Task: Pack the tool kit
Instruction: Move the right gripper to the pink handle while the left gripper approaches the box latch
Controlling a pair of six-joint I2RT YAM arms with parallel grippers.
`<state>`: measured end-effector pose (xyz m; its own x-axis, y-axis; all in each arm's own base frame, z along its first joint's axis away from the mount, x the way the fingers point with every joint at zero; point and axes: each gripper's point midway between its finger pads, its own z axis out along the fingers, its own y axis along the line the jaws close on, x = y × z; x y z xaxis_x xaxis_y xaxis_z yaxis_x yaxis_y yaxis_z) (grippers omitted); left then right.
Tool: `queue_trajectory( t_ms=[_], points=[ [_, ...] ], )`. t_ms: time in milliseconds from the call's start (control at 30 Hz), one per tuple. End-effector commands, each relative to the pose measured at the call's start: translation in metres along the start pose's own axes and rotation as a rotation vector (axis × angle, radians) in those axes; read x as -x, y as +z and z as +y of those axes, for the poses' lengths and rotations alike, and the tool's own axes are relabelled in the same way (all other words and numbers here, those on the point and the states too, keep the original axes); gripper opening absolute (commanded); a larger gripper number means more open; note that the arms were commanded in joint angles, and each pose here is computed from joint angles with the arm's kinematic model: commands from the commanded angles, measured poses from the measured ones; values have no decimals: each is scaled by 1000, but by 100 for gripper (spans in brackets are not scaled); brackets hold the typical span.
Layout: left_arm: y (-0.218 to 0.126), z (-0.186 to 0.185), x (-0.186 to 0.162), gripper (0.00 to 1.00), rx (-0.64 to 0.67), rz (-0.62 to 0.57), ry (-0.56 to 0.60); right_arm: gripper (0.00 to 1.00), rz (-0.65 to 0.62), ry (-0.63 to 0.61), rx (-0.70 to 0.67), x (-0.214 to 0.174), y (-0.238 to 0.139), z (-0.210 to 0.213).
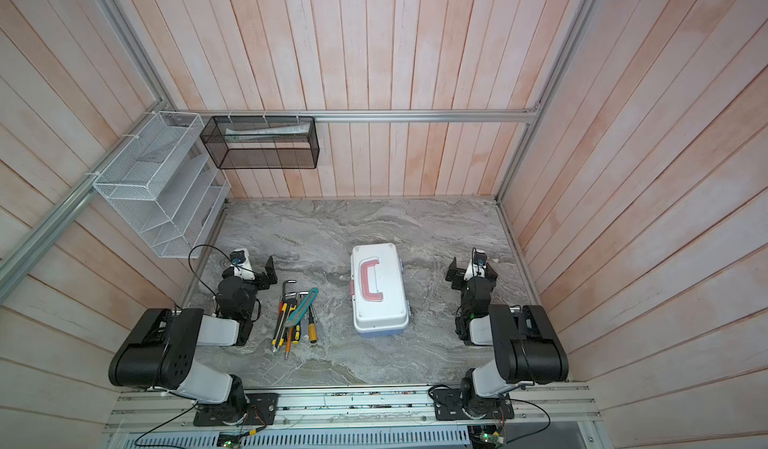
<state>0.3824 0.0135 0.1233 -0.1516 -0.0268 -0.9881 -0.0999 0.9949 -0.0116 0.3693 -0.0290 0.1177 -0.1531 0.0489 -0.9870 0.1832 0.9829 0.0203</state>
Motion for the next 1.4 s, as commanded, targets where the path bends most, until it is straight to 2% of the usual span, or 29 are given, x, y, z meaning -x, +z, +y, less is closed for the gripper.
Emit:
queue_trajectory(
  t_ms=[0,967,1033,1133,1167,1233,1367],
  points=[
    [5,1,7,100,0,-20,2,98,-27,-4,-10,8,4,-2],
    [4,1,8,100,0,-23,1,98,-29,-6,-7,9,4,-1],
    [4,6,16,100,32,-33,-11,92,-74,-2,-4,20,0,-1],
    [4,11,30,100,69,18,-27,90,-35,-47,47,33,3,14],
    [4,8,35,100,54,36,-36,89,-19,-51,34,38,4,15],
    [2,0,40,100,11,104,-132,90,11,-6,27,55,2,22],
    [-10,-34,41,100,-138,218,-288,87,85,20,159,81,-11,61]
  ],
)
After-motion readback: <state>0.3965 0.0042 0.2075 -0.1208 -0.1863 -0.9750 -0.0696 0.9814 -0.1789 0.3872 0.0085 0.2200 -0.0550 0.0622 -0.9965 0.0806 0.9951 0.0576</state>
